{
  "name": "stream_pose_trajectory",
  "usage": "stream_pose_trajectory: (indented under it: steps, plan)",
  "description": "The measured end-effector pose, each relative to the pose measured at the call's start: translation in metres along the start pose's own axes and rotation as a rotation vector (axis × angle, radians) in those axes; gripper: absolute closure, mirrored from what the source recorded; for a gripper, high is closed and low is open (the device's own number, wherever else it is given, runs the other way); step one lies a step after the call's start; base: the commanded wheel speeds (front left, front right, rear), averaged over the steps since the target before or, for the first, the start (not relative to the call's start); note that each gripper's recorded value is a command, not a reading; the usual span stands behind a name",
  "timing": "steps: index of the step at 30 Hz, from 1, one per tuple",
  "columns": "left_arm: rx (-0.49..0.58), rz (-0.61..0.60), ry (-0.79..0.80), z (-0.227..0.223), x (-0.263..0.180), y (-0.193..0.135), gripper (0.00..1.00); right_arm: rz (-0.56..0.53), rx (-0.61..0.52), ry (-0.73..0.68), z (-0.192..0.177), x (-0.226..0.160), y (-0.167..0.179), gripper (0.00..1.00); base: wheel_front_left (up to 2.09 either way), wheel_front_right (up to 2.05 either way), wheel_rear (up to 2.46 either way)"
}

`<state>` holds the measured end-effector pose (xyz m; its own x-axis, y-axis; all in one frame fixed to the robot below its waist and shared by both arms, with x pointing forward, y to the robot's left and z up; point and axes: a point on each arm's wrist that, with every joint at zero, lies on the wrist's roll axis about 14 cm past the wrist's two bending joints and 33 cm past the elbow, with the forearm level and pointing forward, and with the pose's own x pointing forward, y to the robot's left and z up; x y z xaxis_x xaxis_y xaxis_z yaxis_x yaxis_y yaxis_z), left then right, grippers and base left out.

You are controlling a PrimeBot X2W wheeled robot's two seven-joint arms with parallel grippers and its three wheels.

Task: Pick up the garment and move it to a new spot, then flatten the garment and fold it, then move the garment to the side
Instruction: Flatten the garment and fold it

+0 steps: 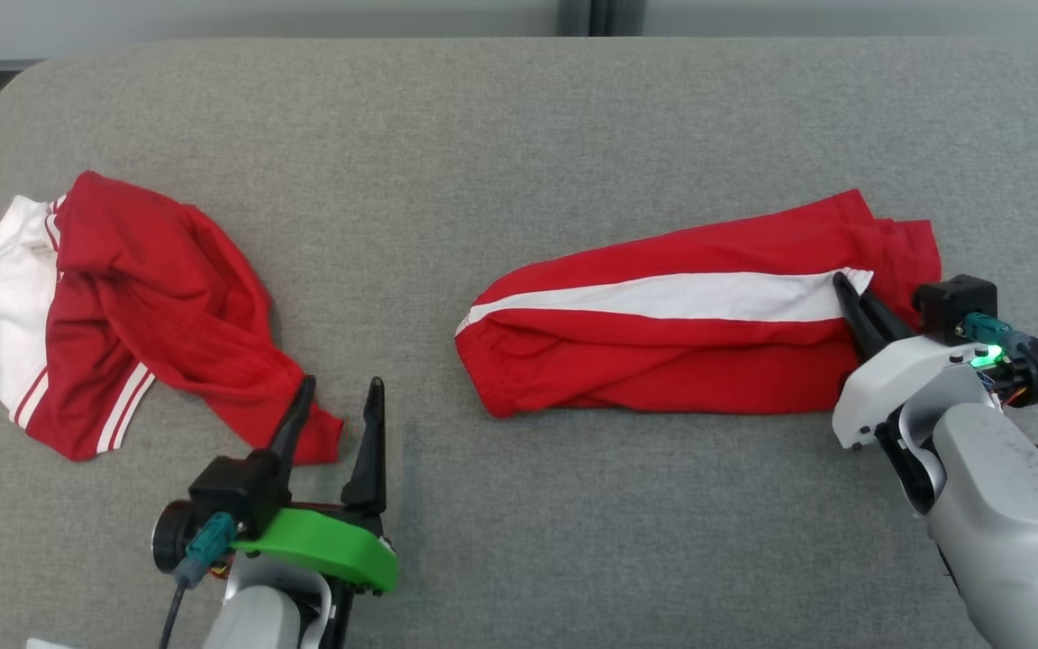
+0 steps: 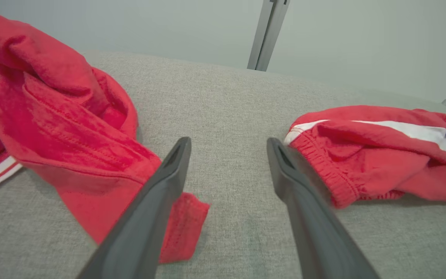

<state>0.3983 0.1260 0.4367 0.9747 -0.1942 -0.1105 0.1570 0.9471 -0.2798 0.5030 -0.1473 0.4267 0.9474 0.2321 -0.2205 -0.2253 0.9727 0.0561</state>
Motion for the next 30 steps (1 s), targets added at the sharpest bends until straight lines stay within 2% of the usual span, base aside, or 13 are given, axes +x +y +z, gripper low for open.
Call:
stream_pose_trajectory:
  steps: [4, 9, 14, 20, 30]
  plan:
    - [0.008, -0.092, 0.01, -0.001, 0.011, -0.028, 0.0, -0.006, -0.017, -0.046, 0.016, -0.004, -0.006, 1.0, 0.0, 0.0, 0.0]
    - [-0.07, -0.184, 0.052, -0.009, 0.023, -0.059, 0.0, -0.025, -0.043, -0.074, 0.023, -0.018, -0.016, 1.0, 0.0, 0.0, 0.0]
    - [-0.158, -0.249, 0.173, -0.021, 0.035, -0.079, 0.0, -0.056, -0.079, -0.064, 0.018, -0.035, -0.031, 1.0, 0.0, 0.0, 0.0]
    - [-0.225, -0.299, 0.279, -0.024, 0.043, -0.089, 0.0, -0.065, -0.105, -0.063, 0.015, -0.047, -0.036, 1.0, 0.0, 0.0, 0.0]
    - [-0.231, -0.34, 0.414, -0.025, 0.062, -0.094, 0.0, -0.042, -0.11, -0.056, 0.009, -0.052, -0.026, 1.0, 0.0, 0.0, 0.0]
